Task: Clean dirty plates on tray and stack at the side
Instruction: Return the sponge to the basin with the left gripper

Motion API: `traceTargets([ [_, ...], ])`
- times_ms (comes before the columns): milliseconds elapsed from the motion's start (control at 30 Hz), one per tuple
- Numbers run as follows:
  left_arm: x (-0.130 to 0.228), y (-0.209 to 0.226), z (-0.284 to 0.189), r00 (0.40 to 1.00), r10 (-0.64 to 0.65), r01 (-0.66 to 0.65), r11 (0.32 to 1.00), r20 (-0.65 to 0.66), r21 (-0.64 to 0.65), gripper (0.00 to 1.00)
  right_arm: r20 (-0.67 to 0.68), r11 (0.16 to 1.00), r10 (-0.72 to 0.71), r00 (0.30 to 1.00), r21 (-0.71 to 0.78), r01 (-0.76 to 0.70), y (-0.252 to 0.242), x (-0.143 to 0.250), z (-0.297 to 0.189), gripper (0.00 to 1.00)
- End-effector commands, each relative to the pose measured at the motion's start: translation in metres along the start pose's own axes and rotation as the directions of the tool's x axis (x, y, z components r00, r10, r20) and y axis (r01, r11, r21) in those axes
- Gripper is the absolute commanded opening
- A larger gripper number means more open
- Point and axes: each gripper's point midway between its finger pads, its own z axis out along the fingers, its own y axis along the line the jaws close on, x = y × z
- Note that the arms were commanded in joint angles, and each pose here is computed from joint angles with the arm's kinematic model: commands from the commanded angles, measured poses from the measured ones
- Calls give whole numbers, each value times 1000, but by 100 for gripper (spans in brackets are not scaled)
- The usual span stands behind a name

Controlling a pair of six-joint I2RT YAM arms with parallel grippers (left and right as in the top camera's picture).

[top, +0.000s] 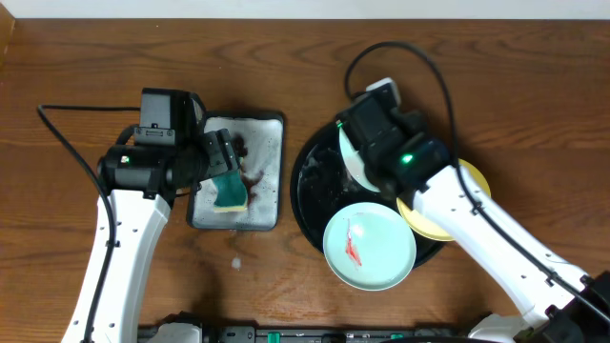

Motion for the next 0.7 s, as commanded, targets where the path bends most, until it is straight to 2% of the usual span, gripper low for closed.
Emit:
traceTargets([
  [0,-2,0,-2,1000,8,-8,1000,5,2,81,64,989,-74,995,130,65,-14,-12,-21,1],
  [167,-2,0,-2,1000,8,-8,1000,3,1,82,88,982,-145,986,135,132,-4,-15,-32,1],
  [667,-2,0,-2,1000,8,-8,1000,3,1,82,90,974,-168,982,170,151,-7,-17,-35,1],
])
